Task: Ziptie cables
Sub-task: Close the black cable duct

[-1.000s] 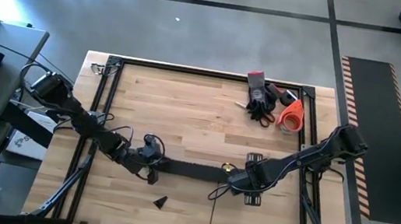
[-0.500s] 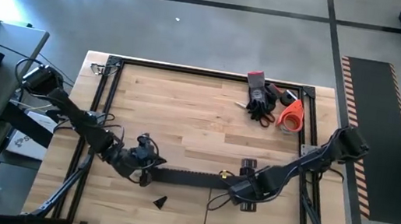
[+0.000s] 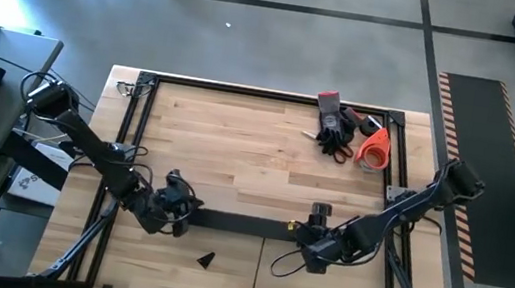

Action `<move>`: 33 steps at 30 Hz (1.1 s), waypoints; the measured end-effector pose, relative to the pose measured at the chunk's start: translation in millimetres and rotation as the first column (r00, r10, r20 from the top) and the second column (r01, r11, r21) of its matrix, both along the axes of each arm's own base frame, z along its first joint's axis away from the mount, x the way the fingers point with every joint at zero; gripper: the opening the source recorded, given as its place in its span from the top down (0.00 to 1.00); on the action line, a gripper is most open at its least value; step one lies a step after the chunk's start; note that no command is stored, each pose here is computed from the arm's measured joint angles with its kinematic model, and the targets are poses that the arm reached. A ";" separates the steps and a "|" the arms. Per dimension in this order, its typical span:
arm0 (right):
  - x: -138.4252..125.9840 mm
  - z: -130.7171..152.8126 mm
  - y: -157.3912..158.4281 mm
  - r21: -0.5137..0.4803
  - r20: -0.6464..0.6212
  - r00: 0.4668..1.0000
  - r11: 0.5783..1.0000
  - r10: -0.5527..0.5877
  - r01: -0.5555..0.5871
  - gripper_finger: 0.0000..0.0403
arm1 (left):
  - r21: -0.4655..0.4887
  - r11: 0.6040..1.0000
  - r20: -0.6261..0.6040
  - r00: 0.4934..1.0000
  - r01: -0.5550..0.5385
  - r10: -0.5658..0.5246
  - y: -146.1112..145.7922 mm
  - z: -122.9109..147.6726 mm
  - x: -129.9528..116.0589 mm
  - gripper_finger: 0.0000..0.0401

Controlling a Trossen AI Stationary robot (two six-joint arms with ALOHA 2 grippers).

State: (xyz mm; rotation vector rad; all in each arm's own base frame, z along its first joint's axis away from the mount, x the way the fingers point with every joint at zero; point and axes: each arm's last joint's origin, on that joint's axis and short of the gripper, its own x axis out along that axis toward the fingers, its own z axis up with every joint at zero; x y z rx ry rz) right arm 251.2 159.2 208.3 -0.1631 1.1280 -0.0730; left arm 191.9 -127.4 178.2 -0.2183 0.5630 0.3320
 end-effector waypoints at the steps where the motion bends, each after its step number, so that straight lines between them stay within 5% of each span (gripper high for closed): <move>1: -0.5 0.2 0.9 0.000 0.005 1.000 1.000 -0.003 0.003 0.47 | 0.009 1.000 0.004 1.000 -0.016 0.016 0.8 1.2 -2.7 1.00; 10: 1.4 4.0 12.3 -0.037 0.134 0.991 0.999 0.020 -0.016 0.47 | -0.003 1.000 0.028 0.999 -0.015 0.015 -1.7 9.1 -14.8 1.00; 19: 0.6 -43.1 -6.1 0.176 0.149 0.986 0.983 -0.077 0.050 0.47 | -0.078 0.994 -0.090 0.993 0.070 -0.077 -8.7 1.9 -23.8 1.00; 26: -10.0 -57.8 -11.7 0.184 0.125 0.982 0.976 -0.144 0.119 0.47 | -0.204 0.977 -0.307 0.952 -0.067 0.001 -10.0 -12.3 -50.7 1.00; 33: -11.2 -58.2 -10.2 0.187 0.113 0.985 0.976 -0.130 0.107 0.47 | -0.168 0.970 -0.253 0.959 -0.174 0.128 -9.3 -47.6 -61.0 1.00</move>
